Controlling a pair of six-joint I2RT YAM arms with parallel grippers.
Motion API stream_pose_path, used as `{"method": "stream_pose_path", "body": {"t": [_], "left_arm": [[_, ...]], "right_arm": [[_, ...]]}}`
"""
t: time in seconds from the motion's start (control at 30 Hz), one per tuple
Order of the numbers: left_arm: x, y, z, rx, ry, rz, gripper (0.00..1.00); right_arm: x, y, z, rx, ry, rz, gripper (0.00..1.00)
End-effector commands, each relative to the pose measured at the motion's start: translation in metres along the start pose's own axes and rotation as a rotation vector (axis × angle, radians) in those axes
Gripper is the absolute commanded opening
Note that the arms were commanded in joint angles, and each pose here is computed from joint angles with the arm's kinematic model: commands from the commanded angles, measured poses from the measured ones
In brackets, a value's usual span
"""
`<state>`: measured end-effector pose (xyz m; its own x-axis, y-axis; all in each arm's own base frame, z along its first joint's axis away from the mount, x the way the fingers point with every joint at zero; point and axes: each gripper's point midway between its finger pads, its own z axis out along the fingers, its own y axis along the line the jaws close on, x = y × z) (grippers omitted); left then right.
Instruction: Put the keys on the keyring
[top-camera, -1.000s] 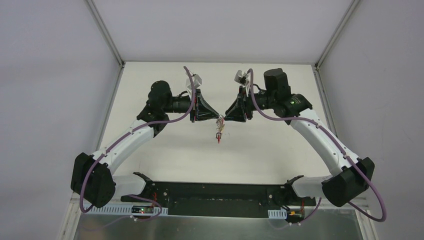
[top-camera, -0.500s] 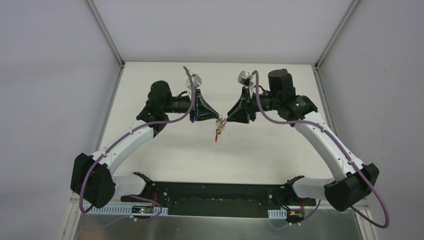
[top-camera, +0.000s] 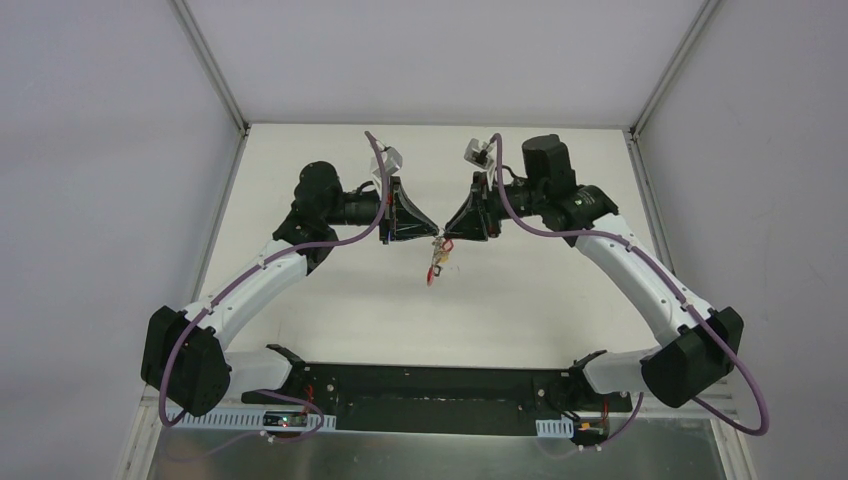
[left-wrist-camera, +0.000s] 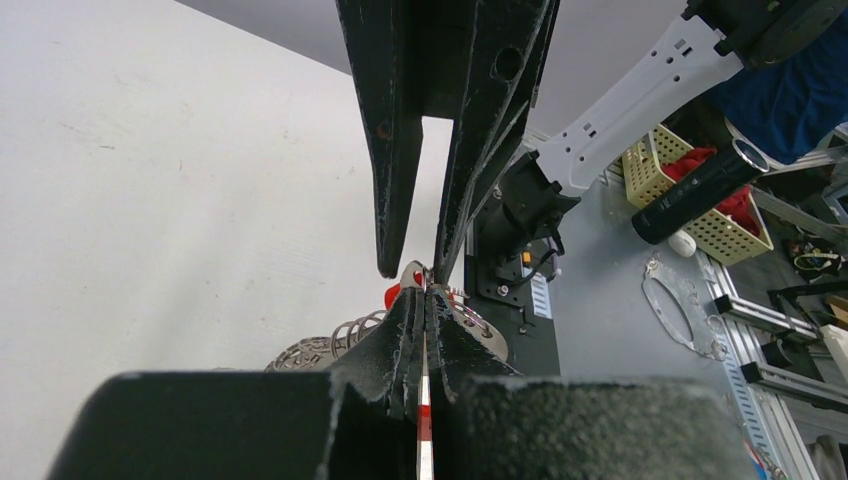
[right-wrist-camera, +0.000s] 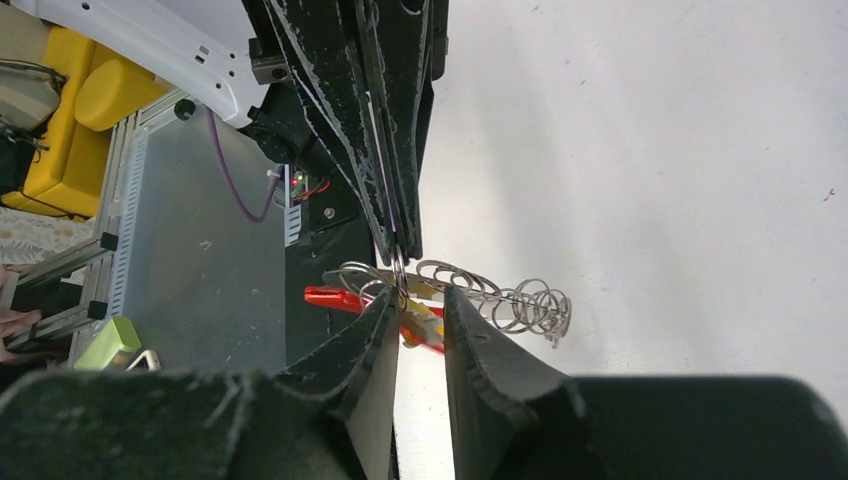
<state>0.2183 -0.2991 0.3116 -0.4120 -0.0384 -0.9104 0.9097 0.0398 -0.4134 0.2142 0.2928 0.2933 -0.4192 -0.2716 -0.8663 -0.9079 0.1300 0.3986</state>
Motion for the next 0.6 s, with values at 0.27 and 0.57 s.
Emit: {"method": "stream_pose_path", "body": {"t": [0.27,0.57], "left_arm": [[-0.0180,-0.0141,-0.0031,0.042,-0.046,0.077,0.00],[-0.0140,-0.0117,-0.0028,0.042,-0.043,0.073,0.00]], "right_arm": [[-0.0135,0.0107,0.0063,-0.044,-0.022,-0.040,0.22],[-0.0163,0.0140,0.0058,-0.055,-0.028,-0.042,0.03]]}}
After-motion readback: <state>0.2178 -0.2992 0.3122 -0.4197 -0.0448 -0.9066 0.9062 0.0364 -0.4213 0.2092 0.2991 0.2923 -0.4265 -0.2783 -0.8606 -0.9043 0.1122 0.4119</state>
